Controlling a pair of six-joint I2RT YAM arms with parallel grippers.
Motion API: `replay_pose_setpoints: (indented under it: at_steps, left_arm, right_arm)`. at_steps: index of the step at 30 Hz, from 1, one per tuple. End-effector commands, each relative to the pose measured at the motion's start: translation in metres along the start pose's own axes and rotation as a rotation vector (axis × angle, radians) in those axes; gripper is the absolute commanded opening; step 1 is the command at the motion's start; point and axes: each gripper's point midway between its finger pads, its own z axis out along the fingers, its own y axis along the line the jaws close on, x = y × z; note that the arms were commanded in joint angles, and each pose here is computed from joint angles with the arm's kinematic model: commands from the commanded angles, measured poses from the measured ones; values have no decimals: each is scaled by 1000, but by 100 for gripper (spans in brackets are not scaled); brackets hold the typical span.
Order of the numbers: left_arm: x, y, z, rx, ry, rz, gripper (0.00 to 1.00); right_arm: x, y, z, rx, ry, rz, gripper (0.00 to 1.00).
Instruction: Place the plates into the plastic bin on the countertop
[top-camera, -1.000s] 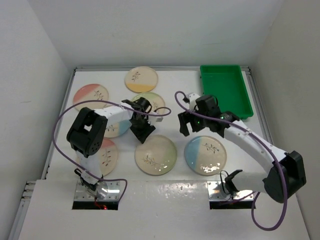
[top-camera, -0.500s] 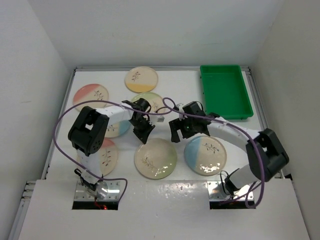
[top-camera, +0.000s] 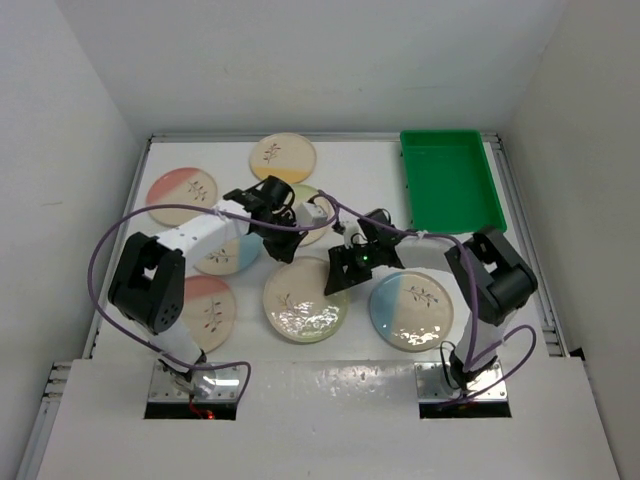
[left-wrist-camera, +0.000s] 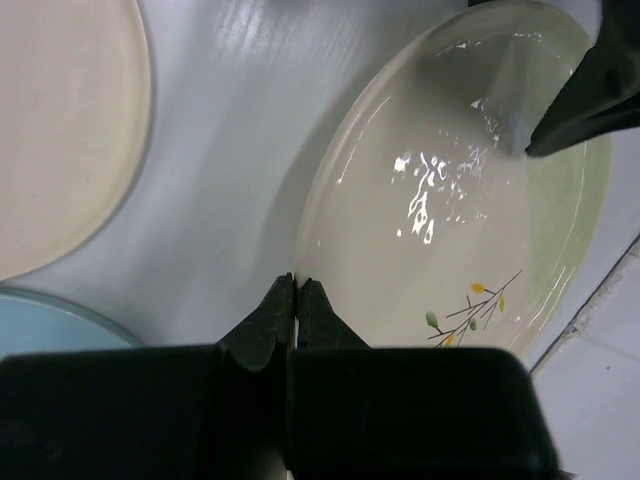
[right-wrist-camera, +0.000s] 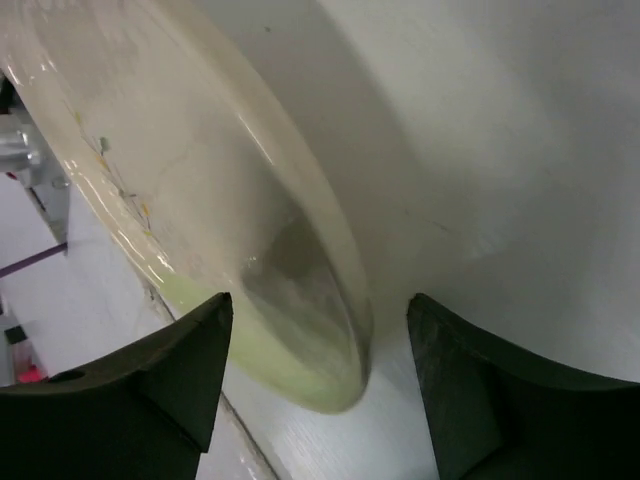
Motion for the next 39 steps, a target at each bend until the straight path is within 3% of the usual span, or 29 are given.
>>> replay_pose_setpoints:
  at_steps: [1,2,4,5,7,12,13,14,15,17,19,20,21,23,24,29,32,39]
  left_arm:
    - [-19,3,-15,-17,-76,19,0]
    - [-18,3,-14,-17,-78,19,0]
    - [-17,3,-11,-17,-78,19,0]
    - [-11,2,-7,-9,-61,3,0]
    - [-10,5,-8,-14,-62,-5,0]
    - [-34,38,-34,-130,-104,-39,0]
    - [-39,50,-47,-163,-121,-55,5]
    - [-46,60,-60,-205,-133,-60,21]
    - [-69,73,-83,-253,-185,-52,32]
    - [-74,98,-113,-334,-208,-101,53]
    - [-90,117,-145,-413,-275,-119,61]
    - [-86,130,-157,-450,-288,-151,63]
    - [-84,142,-167,-482,-295,-171,64]
    - [-79,148,-171,-493,-298,-197,64]
    - [-74,150,-170,-494,-293,-219,64]
    - [-55,145,-148,-437,-249,-246,64]
    - [-49,140,-138,-399,-238,-262,64]
    - [-29,131,-117,-348,-188,-288,64]
  right_arm:
    - [-4,16,16,-135,-21,16,69]
    - [0,16,22,-148,-5,31,55]
    - [0,23,25,-206,0,62,37]
    - [1,26,24,-227,5,74,16]
    - [-9,32,18,-238,-45,88,0]
    - [-45,40,-17,-243,-163,121,0]
    - [-58,47,-31,-246,-204,107,0]
    - [-72,49,-48,-239,-242,115,0]
    - [-92,52,-69,-234,-311,100,0]
    - [-120,46,-106,-199,-428,141,0]
    - [-149,6,-148,-119,-585,248,0]
    - [-162,-1,-168,-105,-674,284,0]
    - [-170,-36,-200,-57,-788,345,0]
    - [-179,-61,-222,-52,-905,481,0]
    - [-186,-90,-261,-50,-1041,580,0]
    - [-185,-161,-333,-47,-1392,751,0]
    - [-170,-197,-346,-26,-1513,854,0]
    - [-142,-256,-311,86,-1484,1026,0]
